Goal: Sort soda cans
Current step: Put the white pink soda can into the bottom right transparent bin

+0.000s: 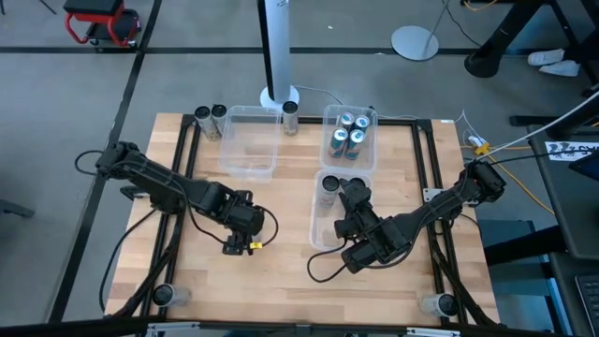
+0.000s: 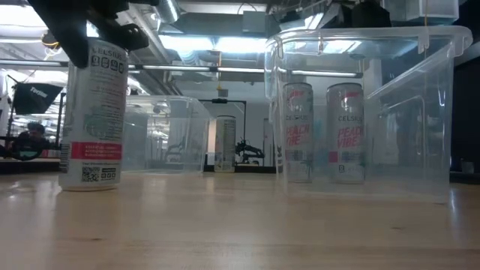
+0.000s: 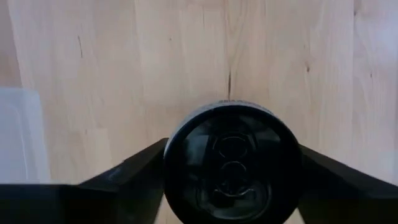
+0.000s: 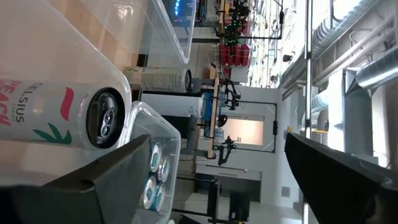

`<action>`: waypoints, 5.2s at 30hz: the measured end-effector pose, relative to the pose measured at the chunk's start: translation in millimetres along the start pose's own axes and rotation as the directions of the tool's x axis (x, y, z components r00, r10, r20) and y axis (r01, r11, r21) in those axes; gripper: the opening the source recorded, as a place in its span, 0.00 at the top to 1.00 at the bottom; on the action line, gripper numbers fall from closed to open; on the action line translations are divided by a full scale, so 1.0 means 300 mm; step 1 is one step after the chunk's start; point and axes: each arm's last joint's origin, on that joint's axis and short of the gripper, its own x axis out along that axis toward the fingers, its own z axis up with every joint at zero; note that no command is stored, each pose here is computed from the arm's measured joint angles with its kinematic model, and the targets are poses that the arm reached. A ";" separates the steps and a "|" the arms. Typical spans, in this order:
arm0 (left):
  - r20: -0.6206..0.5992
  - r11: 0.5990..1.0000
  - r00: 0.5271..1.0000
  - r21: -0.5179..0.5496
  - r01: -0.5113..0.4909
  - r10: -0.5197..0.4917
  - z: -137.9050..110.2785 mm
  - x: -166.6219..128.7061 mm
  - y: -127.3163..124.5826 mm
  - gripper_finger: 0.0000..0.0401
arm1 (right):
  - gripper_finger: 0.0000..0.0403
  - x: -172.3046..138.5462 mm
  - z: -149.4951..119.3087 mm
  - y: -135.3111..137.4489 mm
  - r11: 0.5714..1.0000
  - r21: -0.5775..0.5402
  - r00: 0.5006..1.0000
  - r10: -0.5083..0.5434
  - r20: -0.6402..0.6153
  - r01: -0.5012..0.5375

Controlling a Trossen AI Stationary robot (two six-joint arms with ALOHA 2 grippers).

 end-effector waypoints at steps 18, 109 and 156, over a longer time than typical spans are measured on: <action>0.369 0.996 0.926 0.009 -0.084 0.075 0.181 -0.360 0.102 0.39 | 0.09 -0.126 0.053 -0.192 0.989 -0.055 0.988 -0.135 0.071 0.139; 0.523 0.978 0.843 0.206 0.018 -0.125 0.617 0.232 0.360 0.28 | 0.09 -0.188 0.025 -0.526 0.987 -0.087 0.986 -0.129 0.101 0.138; 0.539 0.978 0.833 0.207 0.010 -0.123 0.618 0.213 0.351 0.13 | 0.09 -0.177 0.006 -0.451 0.975 -0.222 0.987 0.020 0.161 0.017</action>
